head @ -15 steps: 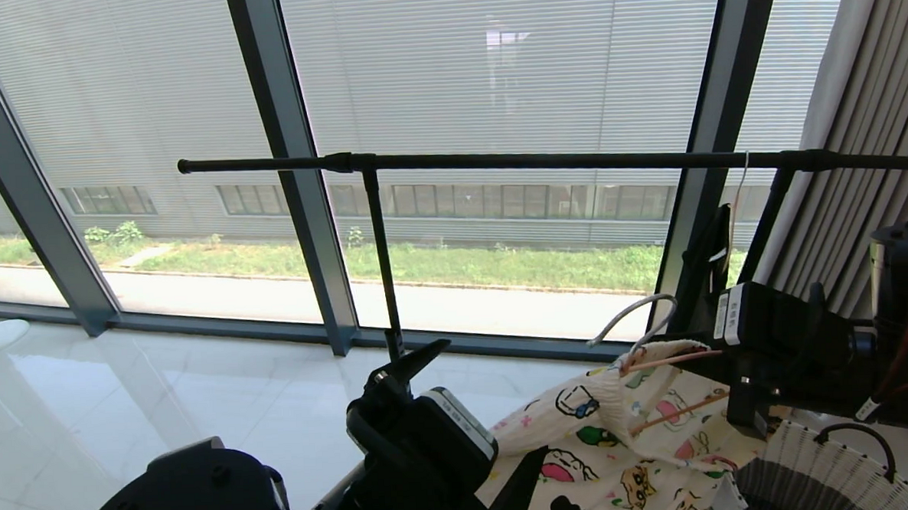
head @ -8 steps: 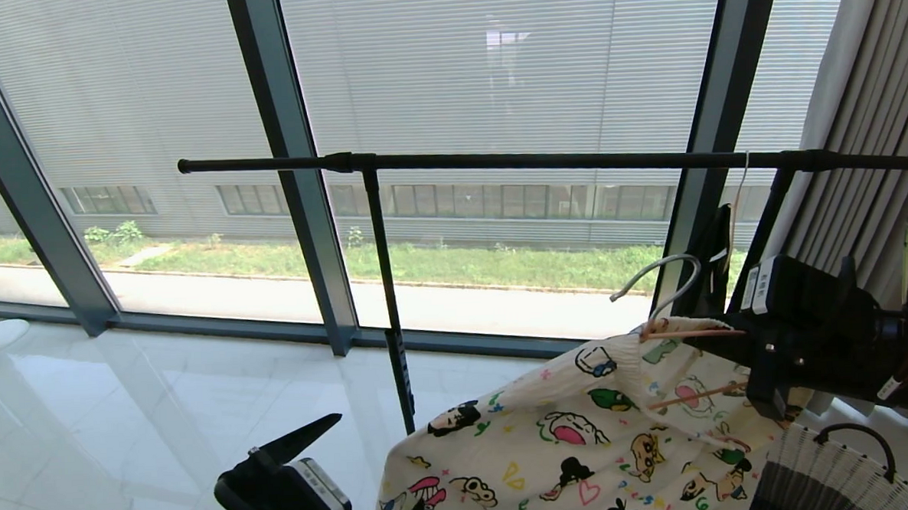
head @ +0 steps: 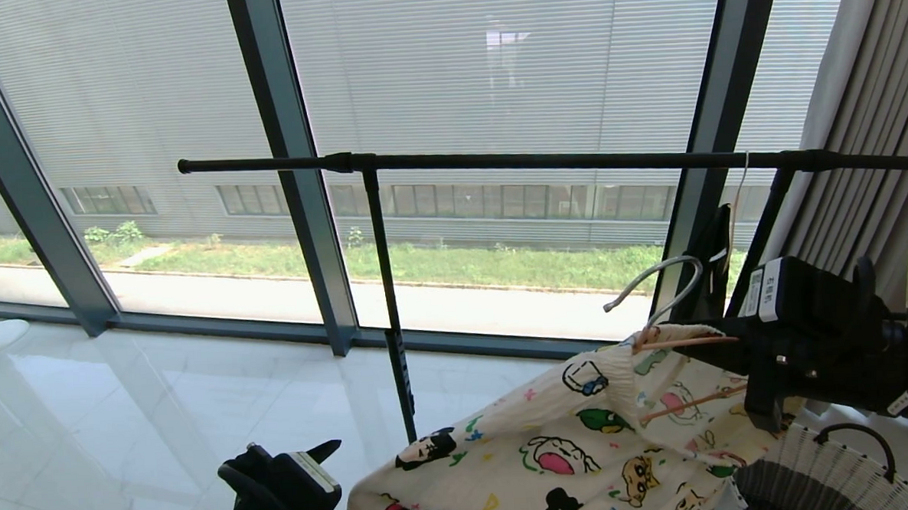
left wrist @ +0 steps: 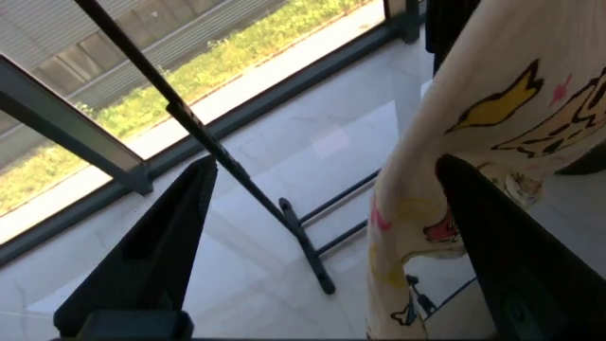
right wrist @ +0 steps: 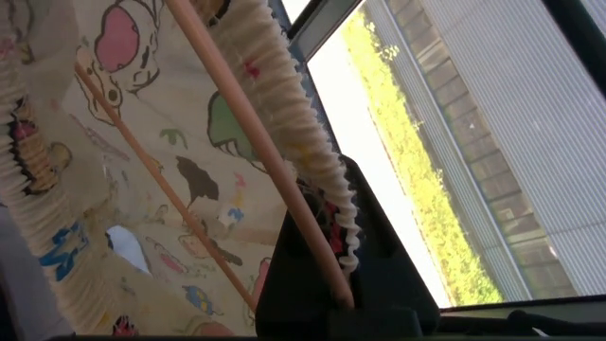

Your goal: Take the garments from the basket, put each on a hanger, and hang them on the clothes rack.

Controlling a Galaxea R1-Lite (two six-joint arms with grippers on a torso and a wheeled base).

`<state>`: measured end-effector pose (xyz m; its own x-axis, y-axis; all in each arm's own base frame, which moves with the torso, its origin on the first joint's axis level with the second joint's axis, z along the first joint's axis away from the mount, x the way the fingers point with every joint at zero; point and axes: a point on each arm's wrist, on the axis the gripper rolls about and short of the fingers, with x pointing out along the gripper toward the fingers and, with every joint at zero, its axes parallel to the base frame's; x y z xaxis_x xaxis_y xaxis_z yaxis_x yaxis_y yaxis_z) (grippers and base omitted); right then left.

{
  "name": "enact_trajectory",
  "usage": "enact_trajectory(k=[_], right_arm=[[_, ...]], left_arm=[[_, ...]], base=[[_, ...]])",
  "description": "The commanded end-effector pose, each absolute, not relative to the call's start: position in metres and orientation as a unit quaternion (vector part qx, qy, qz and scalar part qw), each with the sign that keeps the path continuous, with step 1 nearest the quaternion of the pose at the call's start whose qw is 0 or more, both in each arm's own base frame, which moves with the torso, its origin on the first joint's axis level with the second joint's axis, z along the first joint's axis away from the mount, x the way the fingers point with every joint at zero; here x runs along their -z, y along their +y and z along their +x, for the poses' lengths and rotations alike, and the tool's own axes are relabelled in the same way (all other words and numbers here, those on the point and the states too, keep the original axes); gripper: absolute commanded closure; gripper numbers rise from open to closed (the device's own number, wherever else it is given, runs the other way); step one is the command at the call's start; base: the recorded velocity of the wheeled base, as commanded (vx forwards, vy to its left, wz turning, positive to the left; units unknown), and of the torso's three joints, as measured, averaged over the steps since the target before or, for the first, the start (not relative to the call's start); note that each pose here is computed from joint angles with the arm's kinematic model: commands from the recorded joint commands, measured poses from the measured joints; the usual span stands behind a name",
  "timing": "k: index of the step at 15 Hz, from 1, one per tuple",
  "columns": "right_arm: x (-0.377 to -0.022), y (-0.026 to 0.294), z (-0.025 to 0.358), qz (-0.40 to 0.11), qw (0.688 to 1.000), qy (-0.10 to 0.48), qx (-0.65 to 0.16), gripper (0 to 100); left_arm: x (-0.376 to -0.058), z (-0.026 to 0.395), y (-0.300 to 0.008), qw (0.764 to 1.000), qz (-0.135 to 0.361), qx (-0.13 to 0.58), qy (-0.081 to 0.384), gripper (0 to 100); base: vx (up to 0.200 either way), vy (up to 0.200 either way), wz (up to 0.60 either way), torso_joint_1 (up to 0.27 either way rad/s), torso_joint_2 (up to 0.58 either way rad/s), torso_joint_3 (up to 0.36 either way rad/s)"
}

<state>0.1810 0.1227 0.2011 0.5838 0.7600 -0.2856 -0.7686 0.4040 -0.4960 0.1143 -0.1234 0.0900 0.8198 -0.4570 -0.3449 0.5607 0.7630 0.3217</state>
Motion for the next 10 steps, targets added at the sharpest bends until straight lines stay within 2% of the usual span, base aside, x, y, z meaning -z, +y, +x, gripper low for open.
enact_trajectory(k=[1,4,8,10], right_arm=[[-0.202,0.124,0.179,-0.300,0.836,0.004,-0.460,100],[-0.201,0.123,0.179,-0.295,0.838,0.007,-0.458,100],[-0.200,0.113,0.185,-0.275,0.862,-0.002,-0.426,100],[-0.200,0.107,0.188,-0.265,0.872,0.002,-0.412,100]], left_arm=[[-0.089,0.115,-0.124,0.930,0.211,0.272,0.127,100],[-0.088,0.121,-0.117,0.937,0.209,0.245,0.135,100],[-0.083,0.141,-0.095,0.951,0.205,0.163,0.166,100],[-0.081,0.144,-0.091,0.952,0.207,0.148,0.172,100]], base=[[0.000,0.000,0.00,0.000,0.00,0.000],[0.000,0.000,0.00,0.000,0.00,0.000],[0.000,0.000,0.00,0.000,0.00,0.000],[0.000,0.000,0.00,0.000,0.00,0.000]])
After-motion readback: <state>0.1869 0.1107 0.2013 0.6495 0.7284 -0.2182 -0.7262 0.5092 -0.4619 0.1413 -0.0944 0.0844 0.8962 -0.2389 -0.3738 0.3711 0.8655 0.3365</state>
